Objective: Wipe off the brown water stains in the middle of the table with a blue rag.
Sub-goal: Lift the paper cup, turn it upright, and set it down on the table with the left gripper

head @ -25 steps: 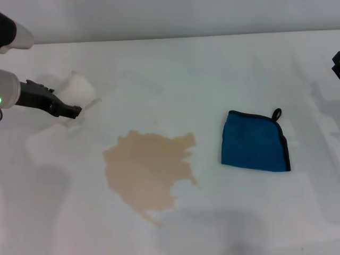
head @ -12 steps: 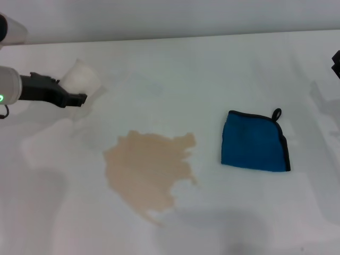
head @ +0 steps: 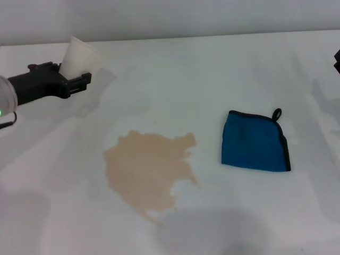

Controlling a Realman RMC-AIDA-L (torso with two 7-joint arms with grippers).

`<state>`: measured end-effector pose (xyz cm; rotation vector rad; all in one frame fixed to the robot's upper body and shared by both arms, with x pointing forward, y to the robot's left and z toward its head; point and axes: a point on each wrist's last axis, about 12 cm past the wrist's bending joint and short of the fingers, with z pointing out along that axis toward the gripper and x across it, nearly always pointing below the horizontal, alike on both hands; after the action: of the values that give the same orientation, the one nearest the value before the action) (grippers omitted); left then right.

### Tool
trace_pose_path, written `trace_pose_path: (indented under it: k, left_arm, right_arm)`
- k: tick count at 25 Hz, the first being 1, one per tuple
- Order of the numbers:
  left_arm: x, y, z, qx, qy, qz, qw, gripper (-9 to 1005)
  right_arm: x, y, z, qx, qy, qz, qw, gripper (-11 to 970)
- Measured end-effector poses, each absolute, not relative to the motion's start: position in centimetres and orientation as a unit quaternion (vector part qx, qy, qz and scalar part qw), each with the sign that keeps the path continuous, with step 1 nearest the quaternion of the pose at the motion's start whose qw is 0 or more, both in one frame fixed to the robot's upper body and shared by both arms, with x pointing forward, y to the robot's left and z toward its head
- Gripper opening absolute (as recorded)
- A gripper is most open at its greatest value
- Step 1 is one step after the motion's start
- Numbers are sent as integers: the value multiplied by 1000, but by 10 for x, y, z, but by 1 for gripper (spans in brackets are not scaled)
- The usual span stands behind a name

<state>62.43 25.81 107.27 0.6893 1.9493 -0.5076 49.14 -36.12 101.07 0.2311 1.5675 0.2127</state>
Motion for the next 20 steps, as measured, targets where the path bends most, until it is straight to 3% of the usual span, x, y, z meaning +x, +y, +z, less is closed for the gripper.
trace_pose_path:
  k: [8,20]
  left_arm:
    - [576,253,1031,248,756,-211,568,642]
    - [530,239,1002,247,727,-135,626,638]
  right_arm:
    - [497,-365,1015,97,699,90,703,861]
    - [499,-368,1017,95,700,84,703,860]
